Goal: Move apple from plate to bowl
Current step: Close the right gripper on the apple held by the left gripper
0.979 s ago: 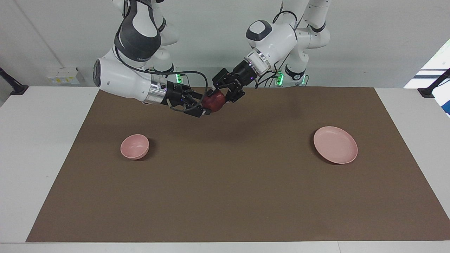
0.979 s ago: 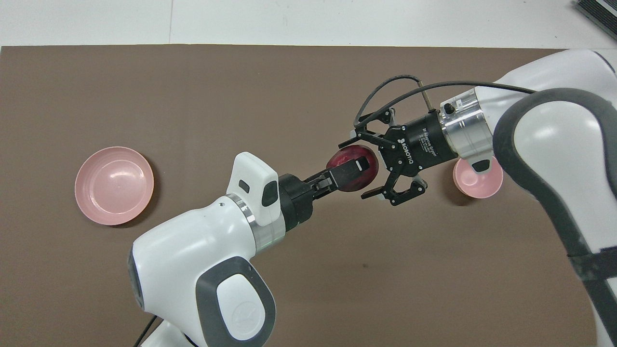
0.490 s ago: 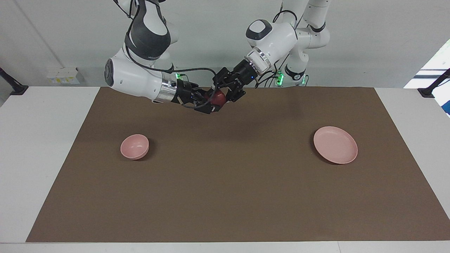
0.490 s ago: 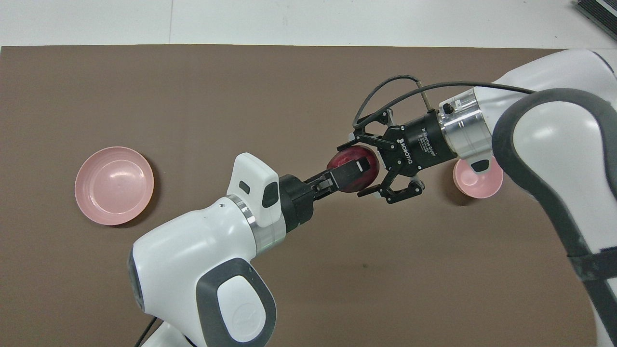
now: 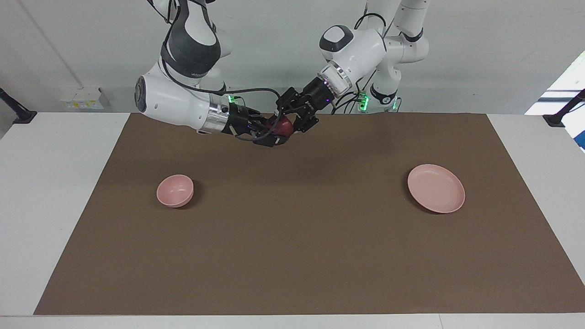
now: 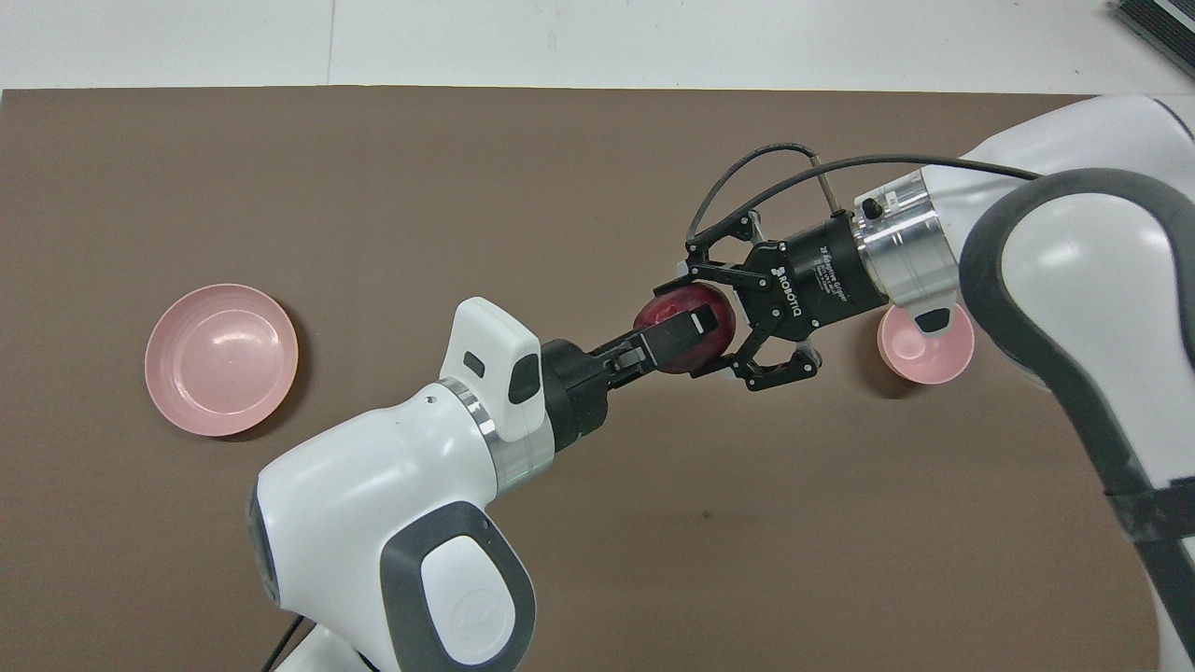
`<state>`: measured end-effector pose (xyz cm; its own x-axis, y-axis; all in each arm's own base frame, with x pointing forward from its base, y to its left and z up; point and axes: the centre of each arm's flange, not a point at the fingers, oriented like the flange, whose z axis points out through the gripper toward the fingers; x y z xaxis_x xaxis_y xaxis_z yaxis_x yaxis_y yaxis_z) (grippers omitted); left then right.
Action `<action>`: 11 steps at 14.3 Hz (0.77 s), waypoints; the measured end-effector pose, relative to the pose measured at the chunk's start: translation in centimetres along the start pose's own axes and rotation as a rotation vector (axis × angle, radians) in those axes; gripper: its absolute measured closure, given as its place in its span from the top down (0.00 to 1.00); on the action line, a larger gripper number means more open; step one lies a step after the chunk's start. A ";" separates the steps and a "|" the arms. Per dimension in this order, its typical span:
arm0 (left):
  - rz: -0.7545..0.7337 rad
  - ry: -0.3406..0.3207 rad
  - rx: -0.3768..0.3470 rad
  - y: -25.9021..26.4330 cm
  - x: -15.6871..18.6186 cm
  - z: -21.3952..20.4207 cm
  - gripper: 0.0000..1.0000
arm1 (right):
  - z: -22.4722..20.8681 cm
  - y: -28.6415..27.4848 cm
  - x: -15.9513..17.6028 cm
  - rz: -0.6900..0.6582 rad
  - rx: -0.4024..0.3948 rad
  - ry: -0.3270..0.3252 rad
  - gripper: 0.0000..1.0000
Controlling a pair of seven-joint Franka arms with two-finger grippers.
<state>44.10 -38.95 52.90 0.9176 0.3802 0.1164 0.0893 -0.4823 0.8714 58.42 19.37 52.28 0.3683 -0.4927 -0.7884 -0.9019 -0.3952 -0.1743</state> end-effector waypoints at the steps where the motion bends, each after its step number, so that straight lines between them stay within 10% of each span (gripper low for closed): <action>1: 0.000 0.000 0.000 0.0 0.0 0.0 0.76 | 0.0 0.0 0.0 0.000 0.000 -0.001 0.78; 5: 0.003 0.018 -0.001 0.0 0.8 -0.4 0.99 | 0.0 0.1 0.0 0.002 -0.005 -0.009 0.78; 11: -0.014 0.068 0.017 -1.4 4.9 -2.1 1.00 | -1.2 0.5 0.9 -0.025 -0.003 -0.015 0.78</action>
<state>47.62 -34.76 53.20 0.8877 0.4395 0.1372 0.1086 -0.4895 0.8652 58.58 17.79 52.21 0.3869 -0.4712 -0.7926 -0.8919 -0.4095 -0.1919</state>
